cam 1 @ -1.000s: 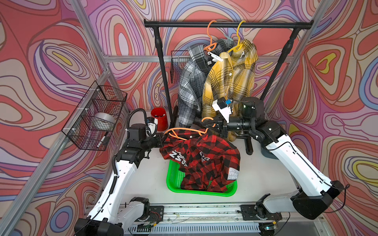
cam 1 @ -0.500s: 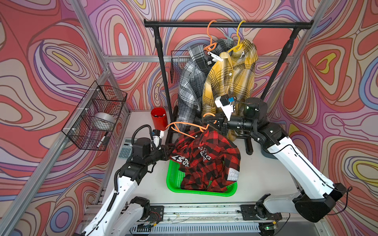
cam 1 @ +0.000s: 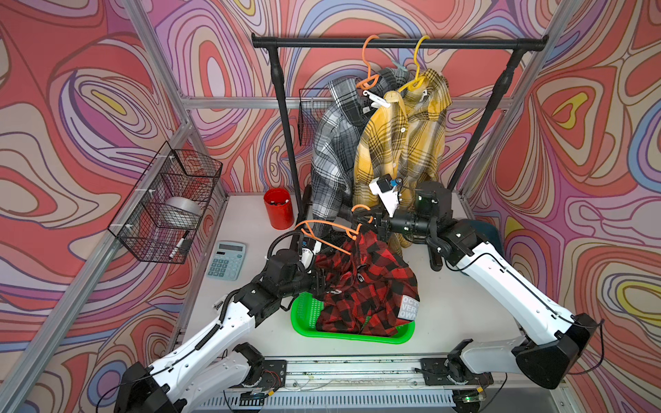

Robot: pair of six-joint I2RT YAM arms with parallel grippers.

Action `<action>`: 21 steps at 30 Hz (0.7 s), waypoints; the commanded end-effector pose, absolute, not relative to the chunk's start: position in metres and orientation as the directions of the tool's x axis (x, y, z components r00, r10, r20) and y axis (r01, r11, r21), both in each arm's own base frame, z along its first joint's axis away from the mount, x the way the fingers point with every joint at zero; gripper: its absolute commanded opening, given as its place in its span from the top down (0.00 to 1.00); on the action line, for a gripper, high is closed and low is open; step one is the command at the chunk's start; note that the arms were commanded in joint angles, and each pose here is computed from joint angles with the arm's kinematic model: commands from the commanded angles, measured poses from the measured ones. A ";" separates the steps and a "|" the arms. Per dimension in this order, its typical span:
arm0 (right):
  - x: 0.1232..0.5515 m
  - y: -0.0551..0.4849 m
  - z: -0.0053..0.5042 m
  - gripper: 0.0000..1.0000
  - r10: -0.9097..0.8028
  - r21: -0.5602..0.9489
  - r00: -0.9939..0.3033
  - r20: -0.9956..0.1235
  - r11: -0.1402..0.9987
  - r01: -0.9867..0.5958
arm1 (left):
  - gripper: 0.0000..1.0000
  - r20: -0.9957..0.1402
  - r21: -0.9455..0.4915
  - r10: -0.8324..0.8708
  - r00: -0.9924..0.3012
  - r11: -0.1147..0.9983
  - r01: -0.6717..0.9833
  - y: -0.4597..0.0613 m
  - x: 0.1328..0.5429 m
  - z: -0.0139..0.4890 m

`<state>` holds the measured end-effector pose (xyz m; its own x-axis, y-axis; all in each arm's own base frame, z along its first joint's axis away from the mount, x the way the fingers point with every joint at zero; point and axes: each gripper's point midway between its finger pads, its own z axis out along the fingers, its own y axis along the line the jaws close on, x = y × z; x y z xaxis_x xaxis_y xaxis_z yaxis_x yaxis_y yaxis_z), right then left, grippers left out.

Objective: Remove the clothespins securing long-sleeve shirts to the hanger
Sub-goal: Remove the long-sleeve shirt from the hanger.

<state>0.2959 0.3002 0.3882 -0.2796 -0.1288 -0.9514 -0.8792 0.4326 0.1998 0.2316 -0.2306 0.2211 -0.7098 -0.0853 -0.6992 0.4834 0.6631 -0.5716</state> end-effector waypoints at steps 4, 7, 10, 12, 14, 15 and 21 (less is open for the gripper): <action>0.295 0.304 0.395 1.00 -0.096 0.170 -0.239 -0.966 0.458 -0.873 | 0.23 -0.825 -0.532 -0.271 -0.496 0.668 0.520 -0.206 0.240 0.314; 0.294 0.308 0.397 1.00 -0.090 0.155 -0.220 -0.971 0.459 -0.875 | 0.24 -0.785 -0.607 -0.387 -0.484 0.636 0.477 -0.204 0.251 0.337; 0.289 0.316 0.400 1.00 -0.079 0.130 -0.184 -0.980 0.448 -0.884 | 0.24 -0.675 -0.730 -0.503 -0.540 0.563 0.387 -0.209 0.263 0.341; 0.286 0.320 0.401 1.00 -0.076 0.114 -0.165 -0.983 0.447 -0.887 | 0.24 -0.605 -0.791 -0.555 -0.571 0.505 0.346 -0.215 0.269 0.339; 0.283 0.325 0.401 1.00 -0.083 0.096 -0.148 -0.986 0.447 -0.889 | 0.23 -0.554 -0.830 -0.601 -0.577 0.451 0.328 -0.218 0.274 0.342; 0.282 0.326 0.401 1.00 -0.085 0.085 -0.136 -0.987 0.445 -0.892 | 0.23 -0.530 -0.846 -0.625 -0.573 0.431 0.313 -0.217 0.277 0.343; 0.270 0.330 0.408 1.00 -0.057 0.064 -0.095 -0.994 0.413 -0.908 | 0.21 -0.461 -0.887 -0.703 -0.542 0.393 0.243 -0.206 0.291 0.337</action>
